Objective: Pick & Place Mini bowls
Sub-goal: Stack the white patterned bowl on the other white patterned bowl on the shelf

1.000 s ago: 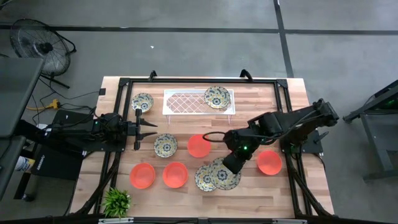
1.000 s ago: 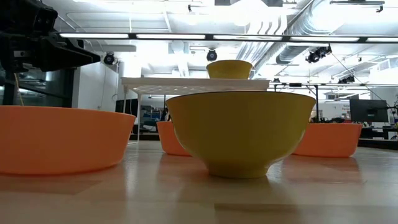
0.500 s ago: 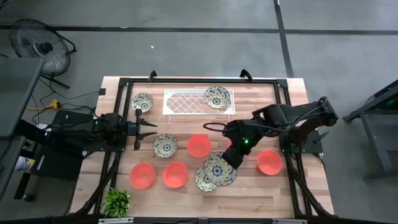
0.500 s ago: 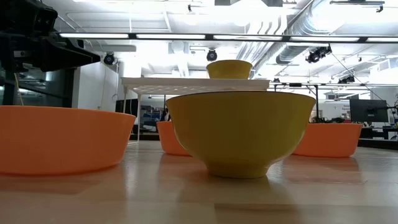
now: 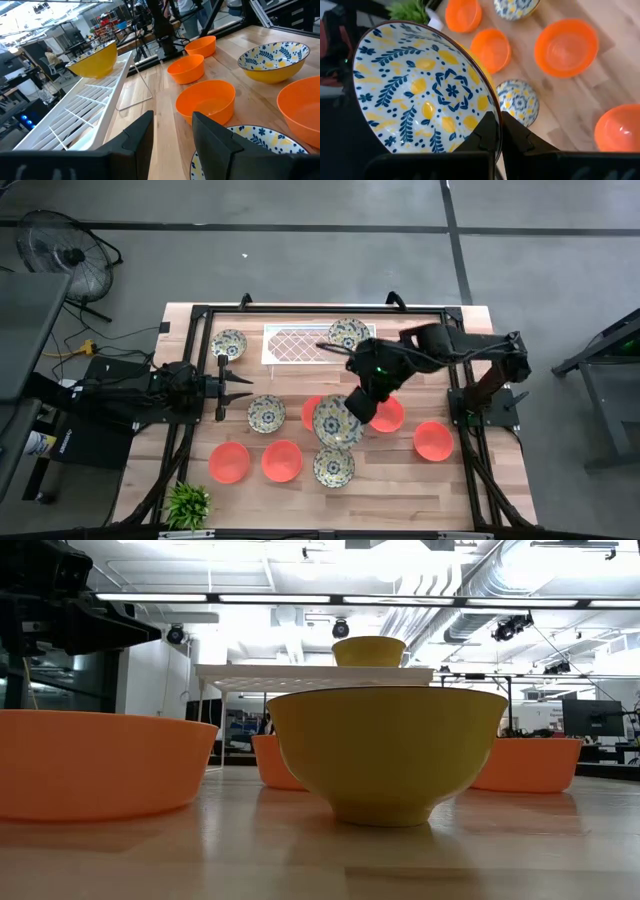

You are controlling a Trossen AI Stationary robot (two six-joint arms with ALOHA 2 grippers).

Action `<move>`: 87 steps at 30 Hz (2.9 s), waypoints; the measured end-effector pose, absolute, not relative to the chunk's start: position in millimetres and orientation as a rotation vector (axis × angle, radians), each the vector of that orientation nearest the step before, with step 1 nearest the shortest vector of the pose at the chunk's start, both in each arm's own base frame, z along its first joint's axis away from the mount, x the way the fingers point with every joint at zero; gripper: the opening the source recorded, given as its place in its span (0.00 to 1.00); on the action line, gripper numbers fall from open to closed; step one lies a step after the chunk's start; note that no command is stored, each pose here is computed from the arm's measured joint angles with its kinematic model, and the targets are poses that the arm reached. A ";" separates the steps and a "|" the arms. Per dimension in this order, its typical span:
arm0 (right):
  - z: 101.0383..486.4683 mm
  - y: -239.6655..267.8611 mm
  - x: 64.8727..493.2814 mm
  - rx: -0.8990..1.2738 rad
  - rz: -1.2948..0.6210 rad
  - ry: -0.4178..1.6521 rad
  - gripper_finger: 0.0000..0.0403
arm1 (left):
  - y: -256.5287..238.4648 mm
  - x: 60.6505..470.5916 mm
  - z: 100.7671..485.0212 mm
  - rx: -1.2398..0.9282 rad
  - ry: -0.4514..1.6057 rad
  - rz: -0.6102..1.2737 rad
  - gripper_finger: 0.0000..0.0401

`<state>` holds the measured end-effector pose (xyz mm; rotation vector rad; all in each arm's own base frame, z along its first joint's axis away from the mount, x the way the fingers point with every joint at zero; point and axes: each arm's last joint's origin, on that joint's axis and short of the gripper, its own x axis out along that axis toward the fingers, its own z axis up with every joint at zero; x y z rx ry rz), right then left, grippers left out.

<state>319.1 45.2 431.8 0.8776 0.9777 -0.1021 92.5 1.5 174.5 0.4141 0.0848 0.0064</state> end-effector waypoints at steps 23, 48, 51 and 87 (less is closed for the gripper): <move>436.3 -68.3 318.9 0.813 -0.310 0.835 0.00 | 1.5 92.5 174.5 0.414 0.085 0.006 0.33; 420.9 -120.2 322.0 0.957 -0.509 0.788 0.00 | 1.5 92.5 174.5 0.414 0.085 0.006 0.33; 415.9 -121.4 324.2 0.980 -0.538 0.810 0.00 | 1.5 92.5 174.5 0.414 0.085 0.006 0.33; 391.1 -155.6 301.8 1.123 -0.769 1.006 0.00 | 1.5 92.6 174.4 0.414 0.085 0.006 0.33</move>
